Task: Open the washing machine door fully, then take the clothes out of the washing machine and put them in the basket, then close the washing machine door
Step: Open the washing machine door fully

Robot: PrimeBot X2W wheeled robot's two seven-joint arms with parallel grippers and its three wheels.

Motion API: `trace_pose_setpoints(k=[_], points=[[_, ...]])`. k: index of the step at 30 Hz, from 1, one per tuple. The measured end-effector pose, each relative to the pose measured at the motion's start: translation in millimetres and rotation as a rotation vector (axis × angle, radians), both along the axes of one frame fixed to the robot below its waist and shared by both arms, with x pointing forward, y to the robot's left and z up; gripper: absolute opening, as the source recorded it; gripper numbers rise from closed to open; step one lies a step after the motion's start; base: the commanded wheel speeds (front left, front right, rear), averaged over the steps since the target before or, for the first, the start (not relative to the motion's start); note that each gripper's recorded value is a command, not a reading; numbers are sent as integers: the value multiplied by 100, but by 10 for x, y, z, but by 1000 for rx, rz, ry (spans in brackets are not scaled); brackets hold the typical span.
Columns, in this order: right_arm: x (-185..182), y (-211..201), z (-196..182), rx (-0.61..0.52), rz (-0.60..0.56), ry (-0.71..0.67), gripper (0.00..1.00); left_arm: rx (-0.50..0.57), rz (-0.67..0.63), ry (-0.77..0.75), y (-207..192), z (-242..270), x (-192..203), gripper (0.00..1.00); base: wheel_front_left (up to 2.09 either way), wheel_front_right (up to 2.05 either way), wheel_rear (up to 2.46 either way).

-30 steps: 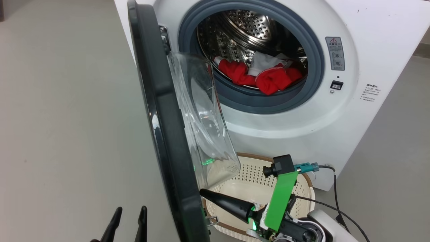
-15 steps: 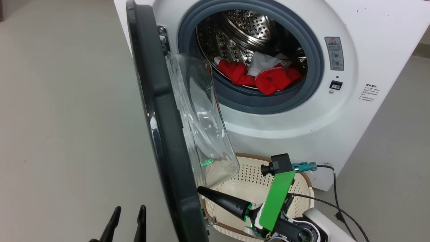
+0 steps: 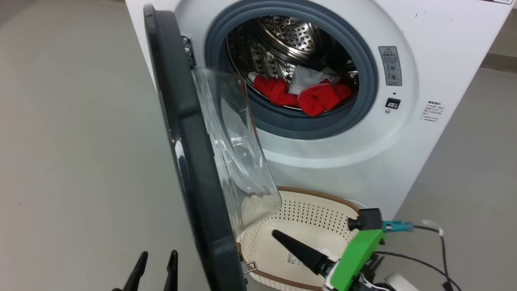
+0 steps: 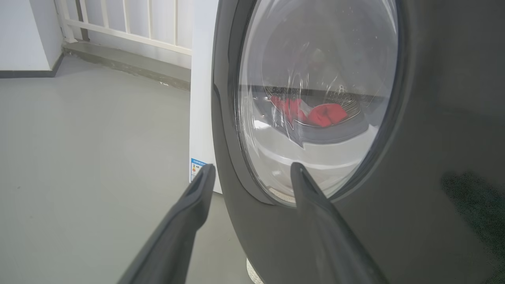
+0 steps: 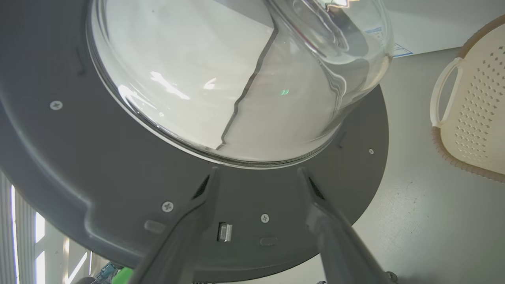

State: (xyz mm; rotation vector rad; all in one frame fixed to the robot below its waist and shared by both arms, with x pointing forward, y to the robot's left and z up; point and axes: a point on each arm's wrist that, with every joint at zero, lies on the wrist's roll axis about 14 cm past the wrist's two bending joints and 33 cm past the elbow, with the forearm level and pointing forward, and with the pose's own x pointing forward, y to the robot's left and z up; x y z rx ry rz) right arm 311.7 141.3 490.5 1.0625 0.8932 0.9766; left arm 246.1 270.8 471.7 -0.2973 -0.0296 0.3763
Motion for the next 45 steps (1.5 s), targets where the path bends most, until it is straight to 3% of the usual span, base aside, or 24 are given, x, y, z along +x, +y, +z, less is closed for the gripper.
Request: trace_pose_setpoints(k=[8,17,23,34,45], points=[[237,-483,-452,-180,-181,-102,100,-1,-21,3,-33,-11,57,100,0,0,0],[326,-859,-762,-345,-293,-258,100,-1,-27,-5,-44,5,63,100,0,0,0],[370,-996,-829,-432,-291,-393,100,1,-22,-12,-26,21,54,100,0,0,0],[808,-1175,-371,-465,-444,-671,100,8,-25,-8,-22,18,72,100,0,0,0],[787,-1417,-166,-567,-532,-875,100,17,-26,-16,-17,50,75,100,0,0,0]])
